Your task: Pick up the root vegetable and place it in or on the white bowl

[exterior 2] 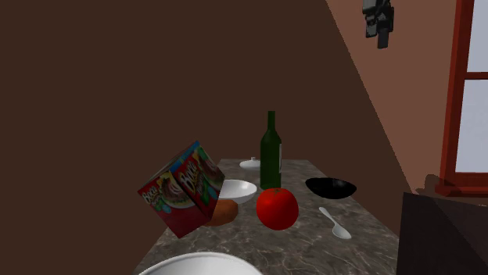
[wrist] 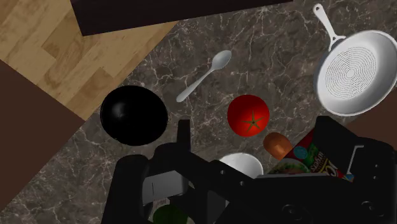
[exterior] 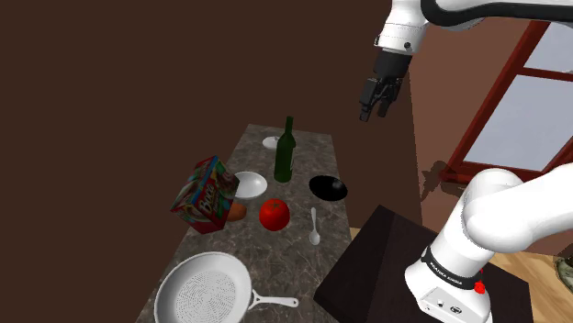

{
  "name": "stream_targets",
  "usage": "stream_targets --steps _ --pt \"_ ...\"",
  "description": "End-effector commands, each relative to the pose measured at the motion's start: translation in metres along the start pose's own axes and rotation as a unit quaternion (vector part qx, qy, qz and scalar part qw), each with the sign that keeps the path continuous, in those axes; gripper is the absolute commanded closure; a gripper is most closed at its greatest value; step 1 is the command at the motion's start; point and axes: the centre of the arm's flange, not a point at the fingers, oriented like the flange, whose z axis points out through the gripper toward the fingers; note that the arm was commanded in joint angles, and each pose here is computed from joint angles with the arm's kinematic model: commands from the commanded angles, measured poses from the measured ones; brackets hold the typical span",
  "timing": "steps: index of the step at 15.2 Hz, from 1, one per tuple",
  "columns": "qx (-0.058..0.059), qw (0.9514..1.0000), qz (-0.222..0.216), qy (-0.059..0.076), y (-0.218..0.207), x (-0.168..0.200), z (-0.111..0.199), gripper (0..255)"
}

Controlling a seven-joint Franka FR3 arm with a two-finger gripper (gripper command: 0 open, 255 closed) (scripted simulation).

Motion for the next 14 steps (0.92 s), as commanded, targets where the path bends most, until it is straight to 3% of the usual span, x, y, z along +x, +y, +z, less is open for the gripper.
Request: stream_targets --steps 1,7,14 --pt "0.000 1.0000 0.000 0.000 0.000 0.000 0.000 0" --pt "-0.034 0.9973 -0.062 0.021 -0.042 0.035 0.059 0" --pt "-0.073 0.9873 -0.134 0.046 -0.090 0.073 0.131 0"
